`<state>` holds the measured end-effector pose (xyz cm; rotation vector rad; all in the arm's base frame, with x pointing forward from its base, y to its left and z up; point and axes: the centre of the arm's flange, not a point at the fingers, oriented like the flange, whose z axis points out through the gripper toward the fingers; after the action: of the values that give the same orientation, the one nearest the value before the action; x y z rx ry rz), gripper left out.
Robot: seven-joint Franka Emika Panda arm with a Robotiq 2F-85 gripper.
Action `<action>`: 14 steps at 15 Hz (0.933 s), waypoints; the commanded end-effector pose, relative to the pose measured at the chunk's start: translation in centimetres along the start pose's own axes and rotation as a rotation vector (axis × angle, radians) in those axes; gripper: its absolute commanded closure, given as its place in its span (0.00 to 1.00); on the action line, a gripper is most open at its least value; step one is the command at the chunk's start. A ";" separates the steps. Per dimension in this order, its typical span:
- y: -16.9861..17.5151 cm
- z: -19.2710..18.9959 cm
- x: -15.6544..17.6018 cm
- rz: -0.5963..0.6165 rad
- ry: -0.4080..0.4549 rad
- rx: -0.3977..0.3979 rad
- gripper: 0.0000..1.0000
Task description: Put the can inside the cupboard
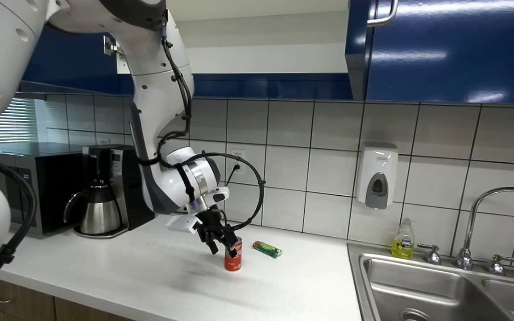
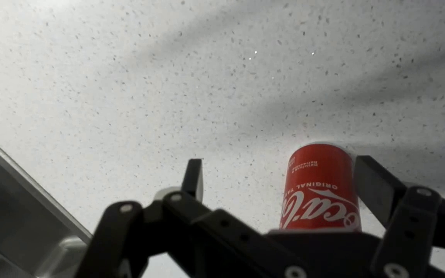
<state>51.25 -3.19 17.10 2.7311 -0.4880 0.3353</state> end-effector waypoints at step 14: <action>-4.9 3.9 4.1 -0.002 0.127 -0.002 0.00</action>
<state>56.82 -1.50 13.65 2.6997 -0.4350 0.4515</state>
